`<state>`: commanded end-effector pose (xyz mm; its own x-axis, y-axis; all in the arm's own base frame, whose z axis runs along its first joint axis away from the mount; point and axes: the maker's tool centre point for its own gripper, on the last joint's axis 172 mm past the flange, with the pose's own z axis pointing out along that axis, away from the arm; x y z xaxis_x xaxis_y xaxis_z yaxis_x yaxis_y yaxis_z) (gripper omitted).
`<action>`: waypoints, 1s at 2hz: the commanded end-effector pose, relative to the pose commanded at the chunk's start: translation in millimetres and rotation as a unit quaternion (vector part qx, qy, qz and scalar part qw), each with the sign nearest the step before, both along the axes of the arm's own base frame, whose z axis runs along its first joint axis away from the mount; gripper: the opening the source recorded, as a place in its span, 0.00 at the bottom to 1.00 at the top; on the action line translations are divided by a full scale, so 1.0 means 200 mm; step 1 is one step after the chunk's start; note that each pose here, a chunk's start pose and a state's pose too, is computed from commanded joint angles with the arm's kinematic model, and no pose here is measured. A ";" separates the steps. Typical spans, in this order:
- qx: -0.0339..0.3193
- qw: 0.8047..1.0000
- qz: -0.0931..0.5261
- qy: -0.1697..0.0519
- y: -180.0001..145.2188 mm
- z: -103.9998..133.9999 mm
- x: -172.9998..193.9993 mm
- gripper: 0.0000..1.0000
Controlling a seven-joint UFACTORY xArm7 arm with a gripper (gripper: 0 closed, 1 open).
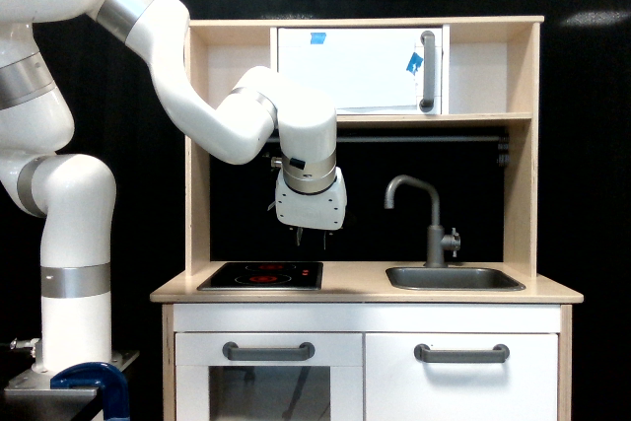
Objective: Turn on the faucet
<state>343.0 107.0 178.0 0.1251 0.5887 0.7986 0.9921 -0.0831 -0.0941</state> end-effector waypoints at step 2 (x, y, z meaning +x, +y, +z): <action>0.186 0.982 -0.008 -0.043 0.03 0.08 0.00 1.00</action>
<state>343.0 114.0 193.0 0.0538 0.2532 0.9659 0.9966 -0.0744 -0.0360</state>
